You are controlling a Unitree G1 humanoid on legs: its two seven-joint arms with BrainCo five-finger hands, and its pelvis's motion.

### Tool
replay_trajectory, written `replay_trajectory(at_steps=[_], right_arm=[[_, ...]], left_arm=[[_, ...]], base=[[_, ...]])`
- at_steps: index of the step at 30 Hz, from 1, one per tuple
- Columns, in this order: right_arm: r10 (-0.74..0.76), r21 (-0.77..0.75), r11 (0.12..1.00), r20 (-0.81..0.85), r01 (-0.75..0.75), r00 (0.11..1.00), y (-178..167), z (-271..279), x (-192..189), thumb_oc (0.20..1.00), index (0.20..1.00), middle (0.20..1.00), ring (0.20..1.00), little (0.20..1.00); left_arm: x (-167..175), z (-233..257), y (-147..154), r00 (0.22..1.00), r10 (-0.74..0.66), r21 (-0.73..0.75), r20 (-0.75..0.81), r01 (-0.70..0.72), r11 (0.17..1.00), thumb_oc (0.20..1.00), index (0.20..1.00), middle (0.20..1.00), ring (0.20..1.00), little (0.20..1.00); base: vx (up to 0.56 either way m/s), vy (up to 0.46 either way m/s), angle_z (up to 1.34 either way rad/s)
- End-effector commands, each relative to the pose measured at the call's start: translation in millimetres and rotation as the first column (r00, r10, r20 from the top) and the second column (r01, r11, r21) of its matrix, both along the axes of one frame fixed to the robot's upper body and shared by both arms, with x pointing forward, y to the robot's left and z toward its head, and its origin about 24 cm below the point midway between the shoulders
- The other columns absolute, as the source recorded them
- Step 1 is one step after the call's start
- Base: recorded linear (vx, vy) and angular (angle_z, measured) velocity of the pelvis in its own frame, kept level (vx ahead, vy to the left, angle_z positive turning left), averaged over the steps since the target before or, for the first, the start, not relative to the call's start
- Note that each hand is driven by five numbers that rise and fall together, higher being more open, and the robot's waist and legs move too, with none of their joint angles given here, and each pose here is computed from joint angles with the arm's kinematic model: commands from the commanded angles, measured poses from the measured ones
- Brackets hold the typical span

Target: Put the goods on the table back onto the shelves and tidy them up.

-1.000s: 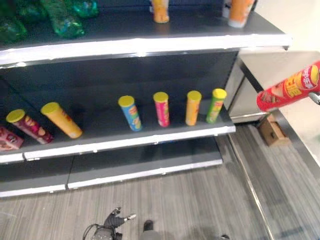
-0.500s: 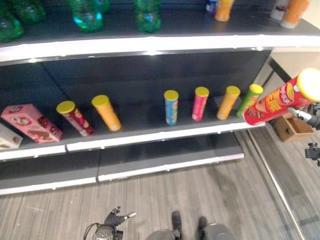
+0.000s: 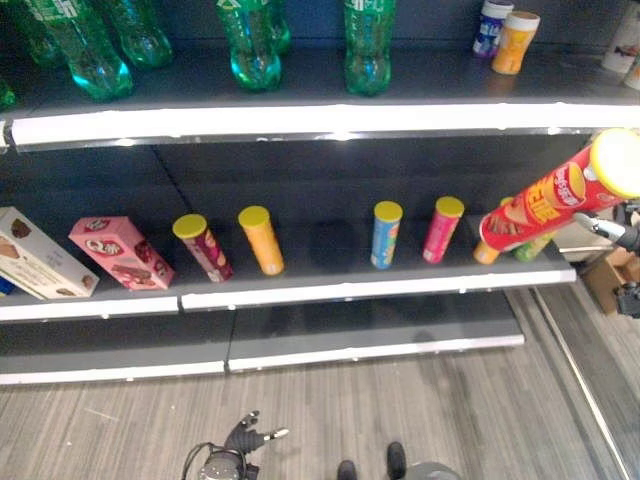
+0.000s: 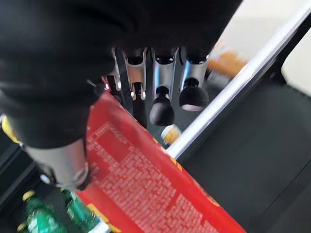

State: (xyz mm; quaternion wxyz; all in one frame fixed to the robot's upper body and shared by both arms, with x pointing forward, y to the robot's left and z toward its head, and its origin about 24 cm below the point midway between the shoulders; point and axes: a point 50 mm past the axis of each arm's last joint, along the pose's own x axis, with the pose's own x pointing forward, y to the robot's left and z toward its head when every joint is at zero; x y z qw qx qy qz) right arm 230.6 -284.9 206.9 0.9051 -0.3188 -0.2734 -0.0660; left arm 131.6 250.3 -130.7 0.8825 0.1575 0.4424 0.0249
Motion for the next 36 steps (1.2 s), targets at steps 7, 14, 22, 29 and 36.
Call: replay_trajectory(at_steps=[7, 14, 22, 29, 36], right_arm=[[0.146, -0.020, 0.989, 0.099, -0.145, 0.984, 20.7, 23.1, -0.5, 0.200, 0.200, 0.200, 0.200, 0.200], [0.173, -0.026, 0.985, 0.052, -0.172, 0.984, 24.7, 16.1, 6.2, 0.200, 0.200, 0.200, 0.200, 0.200], [0.227, 0.007, 0.974, 0.007, -0.227, 0.974, 43.6, 3.2, 20.1, 0.200, 0.200, 0.200, 0.200, 0.200], [0.260, 0.015, 0.966, -0.050, -0.260, 0.964, 56.0, -6.0, 34.8, 0.200, 0.200, 0.200, 0.200, 0.200], [0.230, 0.034, 0.973, -0.118, -0.228, 0.966, 56.0, -22.6, 44.9, 0.200, 0.200, 0.200, 0.200, 0.200]], left_arm=[[7.2, 7.9, 15.1, 0.999, 0.022, 0.047, 0.042, -0.024, 0.999, 1.000, 1.000, 1.000, 1.000, 1.000], [1.5, 6.0, 17.0, 0.999, 0.034, 0.048, 0.032, -0.036, 0.998, 1.000, 1.000, 1.000, 1.000, 1.000], [6.7, 12.9, 27.8, 0.998, 0.038, 0.086, 0.059, -0.043, 0.995, 1.000, 1.000, 1.000, 1.000, 1.000], [0.4, 12.0, 37.4, 0.995, 0.090, 0.111, 0.042, -0.094, 0.989, 1.000, 1.000, 1.000, 1.000, 1.000], [-10.0, 6.5, 33.5, 0.994, 0.111, 0.099, 0.016, -0.112, 0.989, 1.000, 1.000, 1.000, 1.000, 1.000]], base=[[0.10, 0.069, 0.21], [0.13, 0.210, -0.21], [0.08, 0.252, -0.29], [0.04, 0.134, -0.14], [0.03, -0.014, 0.07]])
